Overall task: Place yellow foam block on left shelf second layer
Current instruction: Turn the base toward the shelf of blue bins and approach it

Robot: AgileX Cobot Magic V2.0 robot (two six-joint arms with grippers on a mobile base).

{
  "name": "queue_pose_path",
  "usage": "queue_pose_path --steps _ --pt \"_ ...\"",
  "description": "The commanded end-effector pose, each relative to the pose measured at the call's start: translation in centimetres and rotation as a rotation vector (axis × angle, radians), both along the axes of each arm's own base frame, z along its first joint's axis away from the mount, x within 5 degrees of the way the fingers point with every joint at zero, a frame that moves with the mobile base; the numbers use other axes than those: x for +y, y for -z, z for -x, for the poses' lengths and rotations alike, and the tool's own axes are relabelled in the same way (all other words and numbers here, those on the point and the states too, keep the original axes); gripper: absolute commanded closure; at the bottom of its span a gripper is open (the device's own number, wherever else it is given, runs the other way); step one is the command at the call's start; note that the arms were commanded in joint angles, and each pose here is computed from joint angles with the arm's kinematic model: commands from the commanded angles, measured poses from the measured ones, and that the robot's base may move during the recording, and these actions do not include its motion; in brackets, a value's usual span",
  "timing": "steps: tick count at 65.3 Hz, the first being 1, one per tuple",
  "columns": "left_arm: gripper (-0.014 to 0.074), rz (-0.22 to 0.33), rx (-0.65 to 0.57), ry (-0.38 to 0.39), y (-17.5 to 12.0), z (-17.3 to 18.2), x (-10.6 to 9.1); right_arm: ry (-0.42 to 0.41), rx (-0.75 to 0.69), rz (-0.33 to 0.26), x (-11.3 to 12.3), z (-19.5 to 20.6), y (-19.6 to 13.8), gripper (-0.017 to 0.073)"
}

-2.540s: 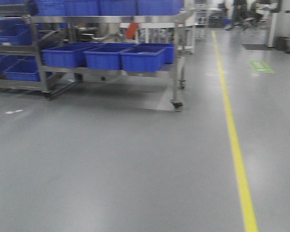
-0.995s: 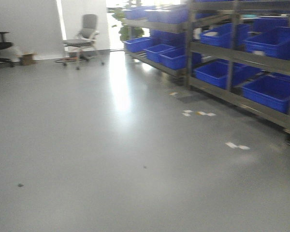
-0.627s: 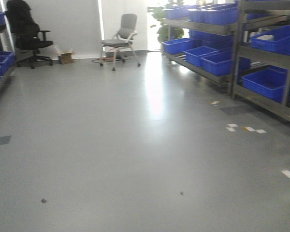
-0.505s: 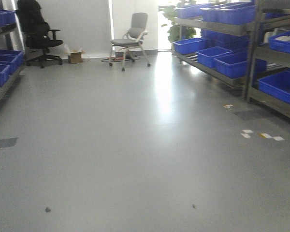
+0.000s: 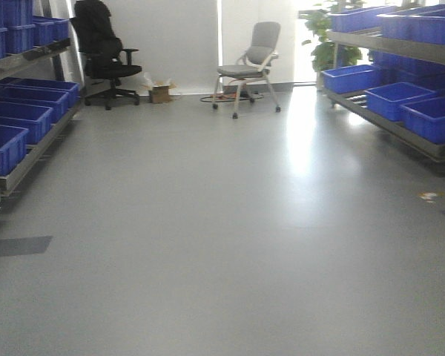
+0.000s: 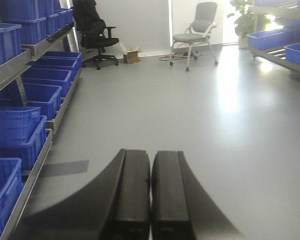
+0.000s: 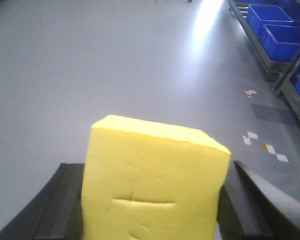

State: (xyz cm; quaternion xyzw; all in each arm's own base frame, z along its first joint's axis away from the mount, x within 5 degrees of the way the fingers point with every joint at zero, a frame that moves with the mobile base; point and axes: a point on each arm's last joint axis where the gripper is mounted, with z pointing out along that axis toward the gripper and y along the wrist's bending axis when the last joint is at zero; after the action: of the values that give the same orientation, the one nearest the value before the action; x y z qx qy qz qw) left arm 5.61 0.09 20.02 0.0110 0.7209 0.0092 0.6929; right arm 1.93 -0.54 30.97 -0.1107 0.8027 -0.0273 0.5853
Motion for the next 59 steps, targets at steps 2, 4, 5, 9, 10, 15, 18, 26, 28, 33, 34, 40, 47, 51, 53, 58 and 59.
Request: queue_pose_path --steps 2,4,5,9,10,15,18,26,28,33,34,40,47,51,53,58,59 --pt "0.0457 0.008 -0.071 0.025 0.03 -0.02 -0.21 -0.004 -0.092 0.012 0.0 -0.22 -1.5 0.0236" --pt "0.0457 0.008 -0.071 0.025 0.03 -0.02 -0.21 -0.004 -0.092 0.012 0.0 -0.22 -1.5 0.0236" --pt "0.0457 0.008 -0.071 0.025 0.03 -0.02 -0.21 -0.004 -0.091 0.012 0.0 -0.22 -1.5 0.0236" --pt "0.0457 0.008 -0.071 0.025 0.03 -0.02 -0.21 -0.004 -0.091 0.012 0.0 -0.22 -1.5 0.0236" --pt "0.0457 0.008 -0.071 0.025 0.03 -0.02 -0.21 -0.004 -0.091 0.012 0.0 -0.22 -1.5 0.0236" --pt "0.0457 0.008 -0.071 0.025 0.03 -0.02 -0.21 -0.004 -0.091 0.012 0.0 -0.22 -1.5 0.0236" --pt "0.0457 0.008 -0.071 0.025 0.03 -0.02 -0.21 -0.004 -0.091 0.012 0.0 -0.22 -1.5 0.0236" --pt "0.0457 0.008 -0.071 0.025 0.03 -0.02 -0.21 -0.004 -0.091 0.012 0.0 -0.22 -1.5 0.0236" --pt "0.0457 0.008 -0.071 0.025 0.03 -0.02 -0.21 -0.004 -0.091 0.012 0.0 -0.22 -1.5 0.0236" --pt "0.0457 0.008 -0.071 0.025 0.03 -0.02 -0.21 -0.004 -0.091 0.012 0.0 -0.22 -1.5 0.0236" --pt "0.0457 0.008 -0.071 0.025 0.03 -0.02 -0.21 -0.004 -0.091 0.012 0.0 -0.22 -1.5 0.0236" --pt "0.0457 0.008 -0.071 0.025 0.03 -0.02 -0.21 -0.004 -0.091 0.012 0.0 -0.22 -1.5 0.0236" --pt "0.0457 0.008 -0.071 0.025 0.03 -0.02 -0.21 -0.004 -0.091 0.012 0.0 -0.22 -1.5 0.0236" --pt "0.0457 0.008 -0.071 0.025 0.03 -0.02 -0.21 -0.004 -0.091 0.012 0.0 -0.22 -1.5 0.0236" --pt "0.0457 0.008 -0.071 0.025 0.03 -0.02 -0.21 -0.004 -0.091 0.012 0.0 -0.22 -1.5 0.0236" --pt "0.0457 0.008 -0.071 0.025 0.03 -0.02 -0.21 -0.004 -0.091 0.012 0.0 -0.22 -1.5 0.0236" --pt "0.0457 0.008 -0.071 0.025 0.03 -0.02 -0.21 -0.004 -0.091 0.012 0.0 -0.22 -1.5 0.0236"
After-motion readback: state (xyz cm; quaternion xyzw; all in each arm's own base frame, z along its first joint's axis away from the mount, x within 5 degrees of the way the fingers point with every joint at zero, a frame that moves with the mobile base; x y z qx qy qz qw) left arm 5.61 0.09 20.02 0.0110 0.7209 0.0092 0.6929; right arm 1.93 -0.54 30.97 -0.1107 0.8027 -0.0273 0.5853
